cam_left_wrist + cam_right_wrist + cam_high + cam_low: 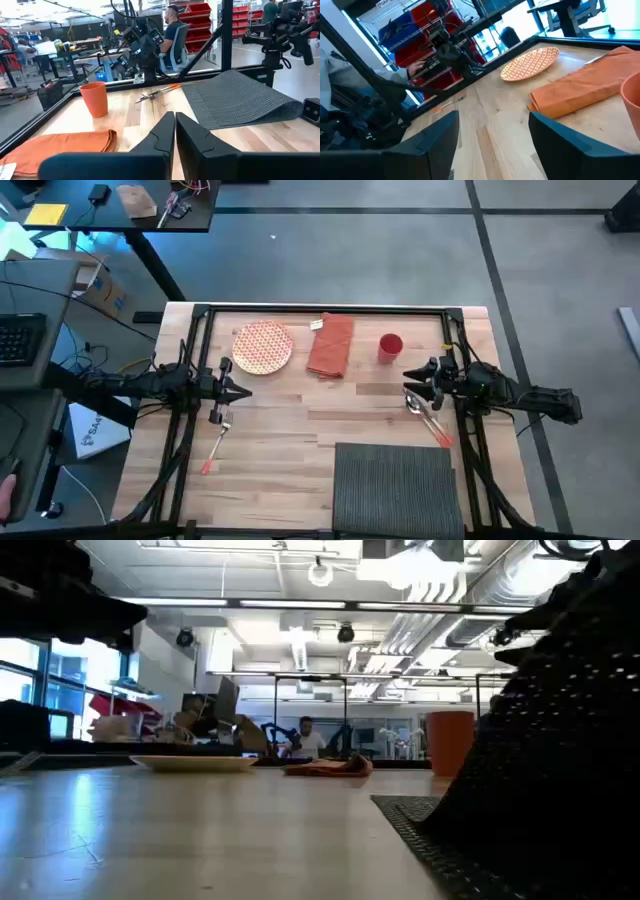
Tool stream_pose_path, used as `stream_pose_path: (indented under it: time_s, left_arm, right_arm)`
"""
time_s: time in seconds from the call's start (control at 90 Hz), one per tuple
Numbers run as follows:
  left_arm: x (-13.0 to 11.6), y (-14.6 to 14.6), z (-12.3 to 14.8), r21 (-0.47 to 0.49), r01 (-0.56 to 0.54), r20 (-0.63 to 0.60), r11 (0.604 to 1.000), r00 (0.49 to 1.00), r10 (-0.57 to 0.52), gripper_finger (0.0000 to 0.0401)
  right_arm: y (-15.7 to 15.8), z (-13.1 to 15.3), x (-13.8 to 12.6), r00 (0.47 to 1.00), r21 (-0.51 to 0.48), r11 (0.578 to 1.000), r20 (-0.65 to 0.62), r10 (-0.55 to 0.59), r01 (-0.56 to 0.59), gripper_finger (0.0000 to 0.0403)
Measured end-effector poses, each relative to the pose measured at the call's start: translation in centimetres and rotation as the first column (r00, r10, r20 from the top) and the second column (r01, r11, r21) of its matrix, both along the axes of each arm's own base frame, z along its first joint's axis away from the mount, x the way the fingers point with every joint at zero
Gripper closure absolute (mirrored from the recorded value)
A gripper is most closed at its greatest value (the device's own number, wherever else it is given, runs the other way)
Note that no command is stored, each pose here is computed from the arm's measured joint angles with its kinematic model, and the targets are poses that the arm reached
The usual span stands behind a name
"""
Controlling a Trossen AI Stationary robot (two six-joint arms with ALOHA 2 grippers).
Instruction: Set table place
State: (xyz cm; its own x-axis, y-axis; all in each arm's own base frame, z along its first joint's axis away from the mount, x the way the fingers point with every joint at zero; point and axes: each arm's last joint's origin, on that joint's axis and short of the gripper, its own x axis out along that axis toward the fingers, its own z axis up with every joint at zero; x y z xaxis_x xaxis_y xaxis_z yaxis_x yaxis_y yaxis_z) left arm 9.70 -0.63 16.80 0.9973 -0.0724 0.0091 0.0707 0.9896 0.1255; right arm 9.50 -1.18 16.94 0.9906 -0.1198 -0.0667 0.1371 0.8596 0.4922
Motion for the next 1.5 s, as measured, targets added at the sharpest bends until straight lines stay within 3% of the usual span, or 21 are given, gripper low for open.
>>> stream_pose_path:
  time_s: [1.378,1.5]
  left_arm:
    - [0.0,0.0,0.01,0.0,0.0,0.002,1.0,1.0,0.0,0.0401]
    - [-0.01,-0.01,0.43,-0.096,0.007,0.038,0.995,0.999,-0.003,0.0401]
  right_arm:
    - [0.0,0.01,0.0,1.0,0.0,1.0,0.0,0.0,0.0,0.0179]
    - [0.0,0.0,0.0,1.0,0.0,1.0,0.0,0.0,0.0,0.0179]
